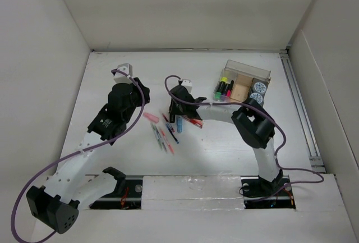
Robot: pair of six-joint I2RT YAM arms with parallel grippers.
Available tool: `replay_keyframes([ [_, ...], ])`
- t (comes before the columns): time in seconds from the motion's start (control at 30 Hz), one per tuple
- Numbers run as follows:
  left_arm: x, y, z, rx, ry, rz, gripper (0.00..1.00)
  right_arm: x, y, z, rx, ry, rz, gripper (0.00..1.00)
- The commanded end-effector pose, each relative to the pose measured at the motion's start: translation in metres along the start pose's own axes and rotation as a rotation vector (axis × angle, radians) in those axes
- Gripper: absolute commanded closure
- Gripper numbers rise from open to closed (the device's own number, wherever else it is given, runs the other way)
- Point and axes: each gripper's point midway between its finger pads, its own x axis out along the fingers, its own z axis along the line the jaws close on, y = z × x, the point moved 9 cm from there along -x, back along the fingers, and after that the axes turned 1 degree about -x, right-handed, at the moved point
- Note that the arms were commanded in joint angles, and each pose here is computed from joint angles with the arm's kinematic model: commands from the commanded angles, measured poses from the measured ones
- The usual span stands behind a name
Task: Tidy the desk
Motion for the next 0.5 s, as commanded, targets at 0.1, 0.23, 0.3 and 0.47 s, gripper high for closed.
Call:
replay_keyframes([
  [0.1,0.002,-0.012,-0.011,0.000,0.052,-0.012,0.78,-0.047,-0.075,0.001,0.213,-0.337,-0.121,0.94],
  [0.23,0.004,-0.011,-0.011,0.005,0.062,-0.013,0.77,-0.056,-0.094,-0.023,0.273,-0.395,-0.095,0.94],
  [0.3,0.005,-0.010,-0.012,0.009,0.064,0.002,0.77,-0.058,-0.102,-0.037,0.292,-0.406,-0.100,0.94],
  [0.47,0.006,-0.010,-0.012,0.012,0.070,-0.006,0.77,-0.069,-0.134,-0.107,0.396,-0.300,-0.209,0.95],
])
